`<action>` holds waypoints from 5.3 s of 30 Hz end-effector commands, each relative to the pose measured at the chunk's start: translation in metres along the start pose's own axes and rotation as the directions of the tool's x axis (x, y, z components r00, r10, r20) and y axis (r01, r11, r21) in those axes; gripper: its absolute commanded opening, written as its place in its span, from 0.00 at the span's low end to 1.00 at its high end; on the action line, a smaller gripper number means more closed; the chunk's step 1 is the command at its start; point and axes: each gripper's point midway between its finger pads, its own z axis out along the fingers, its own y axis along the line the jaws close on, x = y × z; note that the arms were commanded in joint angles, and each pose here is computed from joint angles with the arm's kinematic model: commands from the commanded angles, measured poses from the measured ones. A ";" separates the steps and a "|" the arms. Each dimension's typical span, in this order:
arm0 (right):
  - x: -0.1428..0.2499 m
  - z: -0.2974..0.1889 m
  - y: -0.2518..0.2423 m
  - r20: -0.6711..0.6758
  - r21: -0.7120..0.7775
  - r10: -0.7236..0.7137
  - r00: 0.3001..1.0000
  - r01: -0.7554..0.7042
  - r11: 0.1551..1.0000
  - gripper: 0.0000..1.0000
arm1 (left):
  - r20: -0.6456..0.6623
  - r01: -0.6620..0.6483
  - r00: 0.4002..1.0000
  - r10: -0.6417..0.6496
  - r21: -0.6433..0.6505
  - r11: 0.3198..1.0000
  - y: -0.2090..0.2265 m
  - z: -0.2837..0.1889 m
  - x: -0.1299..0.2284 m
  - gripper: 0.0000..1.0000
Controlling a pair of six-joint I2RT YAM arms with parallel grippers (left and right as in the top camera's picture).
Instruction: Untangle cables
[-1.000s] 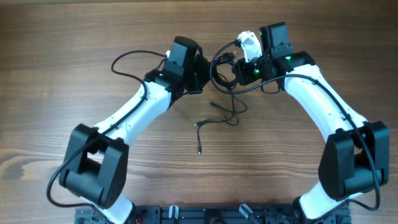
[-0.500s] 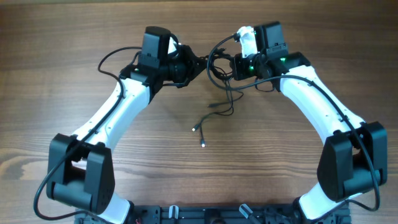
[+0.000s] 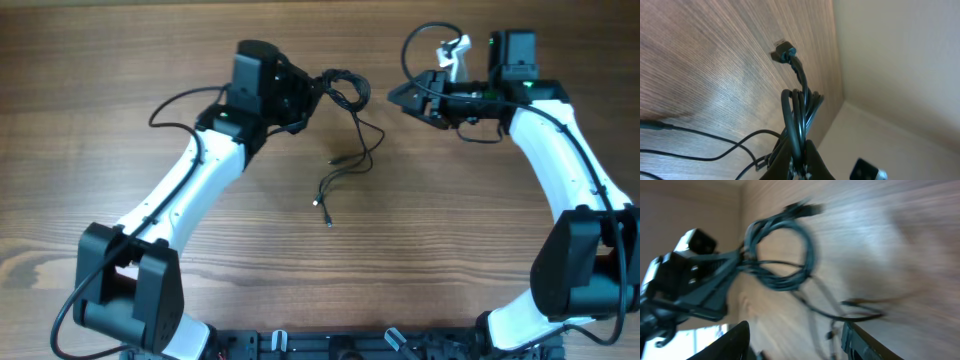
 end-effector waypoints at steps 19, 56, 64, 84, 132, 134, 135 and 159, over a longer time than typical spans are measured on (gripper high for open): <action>-0.019 0.067 -0.017 0.195 0.113 0.517 0.834 -0.542 0.833 0.51 | 0.112 0.093 0.989 -0.096 0.031 0.995 -0.013 -0.001 0.019 0.04; -0.035 0.023 -0.073 0.033 0.307 -0.315 0.949 0.290 0.906 0.05 | -0.146 -0.337 0.916 0.374 0.228 0.914 -0.042 -0.050 0.016 0.59; -0.026 0.035 -0.062 -0.009 0.268 -0.364 0.931 0.353 0.896 0.05 | -0.096 -0.209 0.973 0.210 0.012 0.978 0.002 0.022 0.053 0.49; -0.007 0.049 -0.056 -0.087 0.258 -0.415 0.905 0.423 0.868 0.05 | -0.074 -0.180 0.982 0.176 -0.061 0.982 0.030 0.047 0.036 0.04; 0.005 0.049 -0.047 -0.134 0.217 -0.470 0.873 0.488 0.845 0.05 | -0.015 -0.222 0.974 0.224 -0.210 0.952 0.066 0.048 0.018 0.33; 0.005 0.049 -0.047 -0.134 0.218 -0.470 0.873 0.488 0.845 0.05 | -0.026 -0.176 0.984 0.175 -0.227 0.958 0.073 0.051 0.022 0.32; 0.005 0.049 -0.047 -0.133 0.218 -0.470 0.873 0.488 0.845 0.05 | -0.029 -0.162 0.987 0.160 -0.233 0.959 0.075 0.052 0.023 0.31; -0.011 0.036 -0.081 -0.048 0.454 -0.272 0.961 0.264 0.851 0.05 | -0.055 0.328 0.943 -0.329 -0.031 0.944 0.020 0.053 0.020 0.04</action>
